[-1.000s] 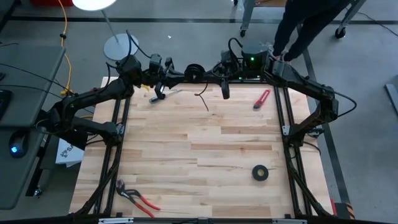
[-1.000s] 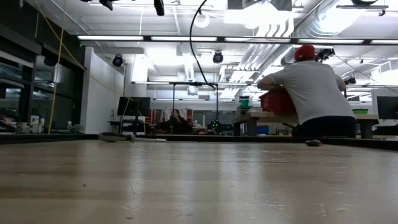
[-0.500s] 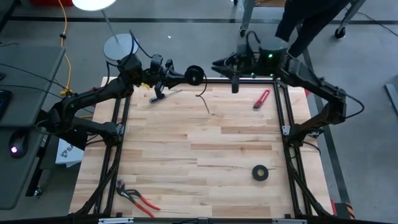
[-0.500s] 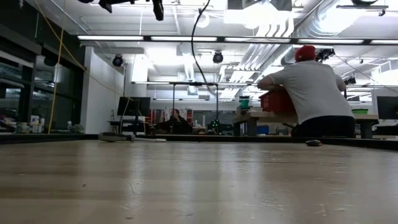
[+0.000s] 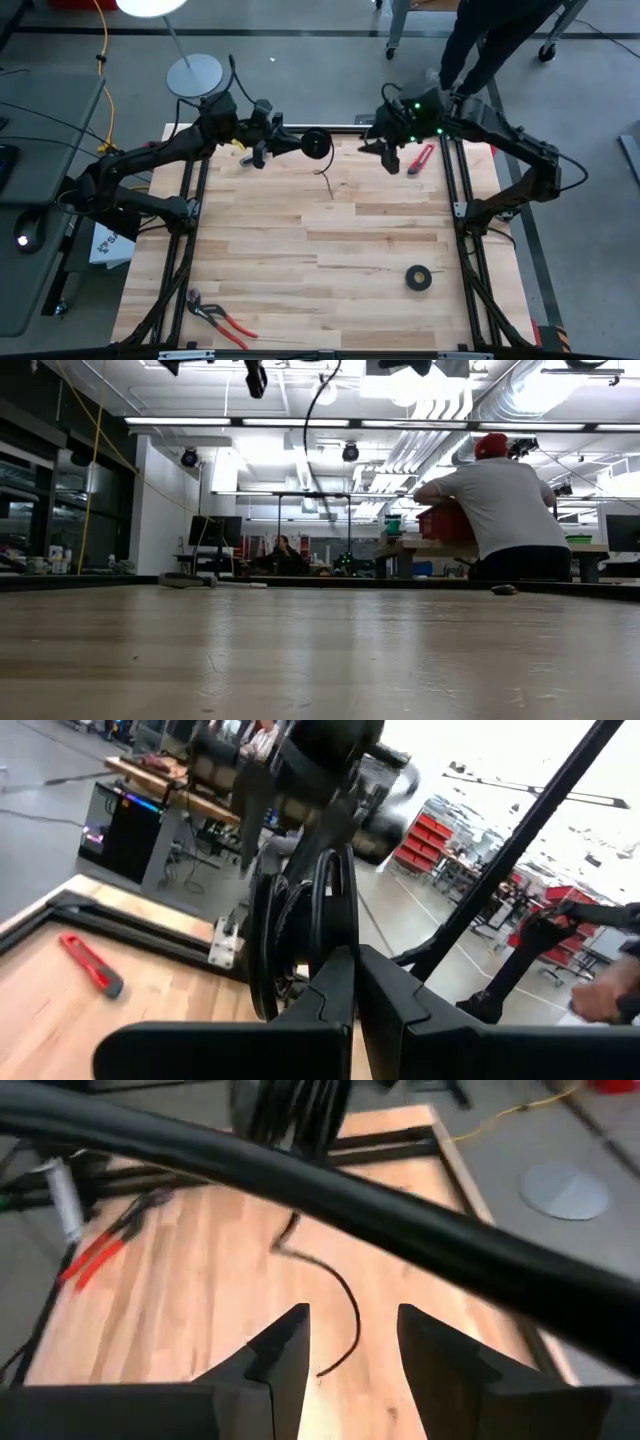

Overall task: Coil cords
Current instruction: Uncoil the black wire from the black spool

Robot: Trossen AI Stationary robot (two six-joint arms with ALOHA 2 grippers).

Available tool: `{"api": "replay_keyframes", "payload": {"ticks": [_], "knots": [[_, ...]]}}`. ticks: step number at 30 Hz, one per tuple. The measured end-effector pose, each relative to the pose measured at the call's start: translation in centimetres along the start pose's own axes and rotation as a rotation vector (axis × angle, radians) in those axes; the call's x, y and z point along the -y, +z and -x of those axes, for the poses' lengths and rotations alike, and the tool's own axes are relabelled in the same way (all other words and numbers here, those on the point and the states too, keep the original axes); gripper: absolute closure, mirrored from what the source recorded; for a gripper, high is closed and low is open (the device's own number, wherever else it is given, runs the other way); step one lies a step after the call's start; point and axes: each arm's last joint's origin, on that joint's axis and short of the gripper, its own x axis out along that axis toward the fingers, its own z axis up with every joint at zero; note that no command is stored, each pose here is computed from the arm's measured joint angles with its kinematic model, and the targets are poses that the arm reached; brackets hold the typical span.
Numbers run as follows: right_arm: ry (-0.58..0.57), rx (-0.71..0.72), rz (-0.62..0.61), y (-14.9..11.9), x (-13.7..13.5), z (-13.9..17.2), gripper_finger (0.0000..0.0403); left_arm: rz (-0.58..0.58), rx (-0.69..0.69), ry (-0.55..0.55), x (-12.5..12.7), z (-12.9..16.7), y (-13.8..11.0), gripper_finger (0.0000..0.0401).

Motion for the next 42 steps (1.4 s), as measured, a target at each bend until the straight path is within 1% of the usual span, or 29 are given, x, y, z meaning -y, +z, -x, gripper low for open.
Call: {"api": "replay_keyframes", "payload": {"ticks": [3,6,8,12,14,19,24,27,29,30,33,34,39,42], "knots": [[0.039,0.011,-0.012,-1.0,0.3,-2.2,0.0268,0.001,-0.013,0.000,0.7,0.0,0.6,0.0401],[0.128,0.132,-0.062,-0.7,0.3,-3.4,0.0269,-0.003,-0.034,0.029,1.0,0.1,1.1,0.0401],[0.158,0.191,-0.081,-0.5,0.2,-3.7,0.0269,-0.017,-0.045,0.061,0.9,0.1,1.1,0.0401],[0.163,0.251,-0.104,-0.2,0.2,-4.2,0.0269,-0.012,-0.043,0.091,0.9,0.1,1.0,0.0401],[0.152,0.282,-0.119,0.0,0.3,-4.2,0.0269,-0.017,-0.034,0.089,1.0,0.0,1.1,0.0401],[0.060,0.267,-0.155,-0.5,0.4,-4.8,0.0269,-0.019,-0.022,0.098,1.1,0.0,1.2,0.0401],[0.077,0.292,-0.184,-0.2,0.2,-4.8,0.0269,-0.032,0.000,0.106,1.1,-0.1,1.4,0.0401],[0.062,0.282,-0.204,-0.2,0.0,-5.3,0.0274,-0.024,-0.001,0.110,1.0,-0.1,1.3,0.0401],[0.040,0.264,-0.210,-0.4,0.0,-5.6,0.0292,-0.023,-0.002,0.109,1.0,-0.1,1.3,0.0401],[0.037,0.267,-0.206,-0.3,-0.1,-5.7,0.0310,-0.017,-0.003,0.104,1.0,-0.1,1.3,0.0401],[0.048,0.262,-0.194,-0.3,-0.4,-5.6,0.0381,0.040,-0.023,0.079,1.1,-0.2,1.2,0.0401],[0.054,0.255,-0.180,-0.2,-0.6,-5.3,0.0389,0.067,-0.041,0.071,1.1,-0.1,1.0,0.0401],[0.066,0.234,-0.127,0.8,-1.3,-2.4,0.0398,0.210,-0.158,0.048,1.0,-0.2,-0.1,0.0401],[0.057,0.268,-0.095,1.7,-1.3,-1.5,0.0400,0.274,-0.214,-0.015,1.3,-0.8,-0.7,0.0401]]}}
